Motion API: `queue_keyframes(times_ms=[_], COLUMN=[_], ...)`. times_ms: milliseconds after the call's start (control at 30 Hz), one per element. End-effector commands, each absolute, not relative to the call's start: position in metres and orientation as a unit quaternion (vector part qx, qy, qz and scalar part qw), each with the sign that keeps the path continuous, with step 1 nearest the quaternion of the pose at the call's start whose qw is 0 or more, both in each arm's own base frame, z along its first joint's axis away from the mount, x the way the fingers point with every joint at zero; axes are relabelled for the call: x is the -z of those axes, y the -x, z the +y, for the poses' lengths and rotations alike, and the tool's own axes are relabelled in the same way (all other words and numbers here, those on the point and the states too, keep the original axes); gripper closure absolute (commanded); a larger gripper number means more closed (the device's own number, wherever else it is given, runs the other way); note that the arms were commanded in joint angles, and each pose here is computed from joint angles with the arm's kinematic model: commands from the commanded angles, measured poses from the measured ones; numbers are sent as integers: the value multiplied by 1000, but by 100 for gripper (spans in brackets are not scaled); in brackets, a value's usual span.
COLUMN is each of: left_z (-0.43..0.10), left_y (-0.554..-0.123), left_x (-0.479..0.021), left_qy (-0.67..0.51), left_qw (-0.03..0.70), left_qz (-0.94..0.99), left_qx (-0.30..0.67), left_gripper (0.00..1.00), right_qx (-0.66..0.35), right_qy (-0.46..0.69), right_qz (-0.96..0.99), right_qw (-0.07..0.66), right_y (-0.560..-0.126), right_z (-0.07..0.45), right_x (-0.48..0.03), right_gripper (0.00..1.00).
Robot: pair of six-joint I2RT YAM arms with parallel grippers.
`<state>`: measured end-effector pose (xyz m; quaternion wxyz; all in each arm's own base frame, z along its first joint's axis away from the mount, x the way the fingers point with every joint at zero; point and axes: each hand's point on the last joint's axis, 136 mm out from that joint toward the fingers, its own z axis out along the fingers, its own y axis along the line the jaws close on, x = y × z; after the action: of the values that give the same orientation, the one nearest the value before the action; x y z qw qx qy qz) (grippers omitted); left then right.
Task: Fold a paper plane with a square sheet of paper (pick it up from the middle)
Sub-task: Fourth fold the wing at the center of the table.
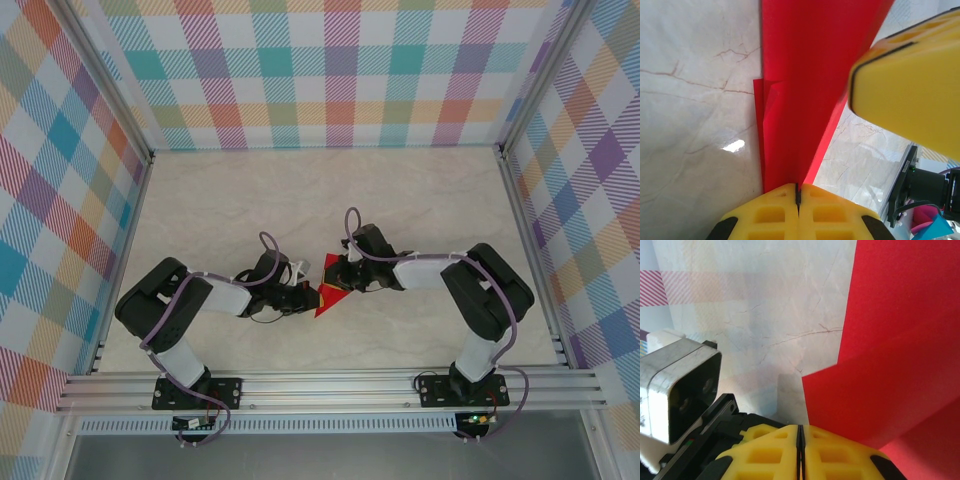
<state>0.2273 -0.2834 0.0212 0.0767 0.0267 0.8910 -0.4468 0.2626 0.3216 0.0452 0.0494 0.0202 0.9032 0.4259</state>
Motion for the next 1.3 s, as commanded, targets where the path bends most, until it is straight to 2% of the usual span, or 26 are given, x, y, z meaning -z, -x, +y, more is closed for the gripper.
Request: queue_keyframes(times_ms=[0,267,533,1000,1267], left_z=[-279,-271,-263,-251,-245], left_y=[-232,-229,-226,-224,-222], left_x=[-15,-12,-6,10,15], left_qy=[-22,-25,-30,-1,32], left_qw=[80,86,84,77,74], left_qz=[896,906,917,932,933], left_qx=[437,414,389,355,351], left_gripper=[95,85,83,99,100], right_qx=[-417,-415,-418,-427,-430], right_qy=[-20,-21,-20,-17,-15], right_qz=[907,908,907,903,899], right_qw=[60,56,47,42,84], right_y=[-273,-277,-277,-278,-280], right_z=[321,320,323,325,308], right_x=[-42,-36,-31,-31,-66], right_gripper=[90,90,90,90,87])
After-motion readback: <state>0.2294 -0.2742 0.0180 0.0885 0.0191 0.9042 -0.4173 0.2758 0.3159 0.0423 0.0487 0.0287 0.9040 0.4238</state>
